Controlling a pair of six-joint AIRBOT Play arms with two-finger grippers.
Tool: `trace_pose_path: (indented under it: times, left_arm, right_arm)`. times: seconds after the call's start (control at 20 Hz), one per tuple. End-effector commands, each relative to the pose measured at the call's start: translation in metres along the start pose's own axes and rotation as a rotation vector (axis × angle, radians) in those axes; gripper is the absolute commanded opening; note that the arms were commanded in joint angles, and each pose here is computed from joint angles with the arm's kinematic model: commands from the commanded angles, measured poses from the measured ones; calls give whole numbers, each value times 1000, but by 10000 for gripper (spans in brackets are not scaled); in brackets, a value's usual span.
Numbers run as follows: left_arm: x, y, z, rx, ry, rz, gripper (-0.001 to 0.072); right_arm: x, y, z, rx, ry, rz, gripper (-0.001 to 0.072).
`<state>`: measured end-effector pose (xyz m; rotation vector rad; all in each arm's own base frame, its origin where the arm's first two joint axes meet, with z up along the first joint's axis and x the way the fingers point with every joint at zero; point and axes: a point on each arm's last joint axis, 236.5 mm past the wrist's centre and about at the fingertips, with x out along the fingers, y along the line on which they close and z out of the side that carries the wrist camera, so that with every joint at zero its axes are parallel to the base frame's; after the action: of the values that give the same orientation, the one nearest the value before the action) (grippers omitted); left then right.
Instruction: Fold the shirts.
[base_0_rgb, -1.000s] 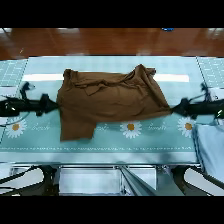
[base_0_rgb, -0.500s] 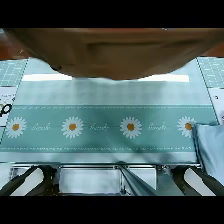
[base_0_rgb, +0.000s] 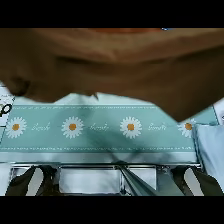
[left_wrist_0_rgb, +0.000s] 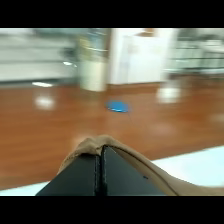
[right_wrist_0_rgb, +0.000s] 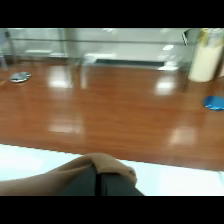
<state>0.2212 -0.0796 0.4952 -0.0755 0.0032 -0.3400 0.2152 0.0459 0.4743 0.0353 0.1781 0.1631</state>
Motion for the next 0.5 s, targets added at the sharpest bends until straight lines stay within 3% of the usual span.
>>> trace_pose_path:
  times: [0.0,0.25,0.45]
  left_arm:
    - [-58,-2,-1,95,-16,194,13]
    - [-76,24,-34,41,89,272,13]
    - [-10,64,-115,-101,329,256,13]
  right_arm:
    - [-36,-1,-16,-9,17,-108,28]
    - [-24,-18,-59,74,117,-148,28]
    - [41,-35,-107,193,254,-45,28]
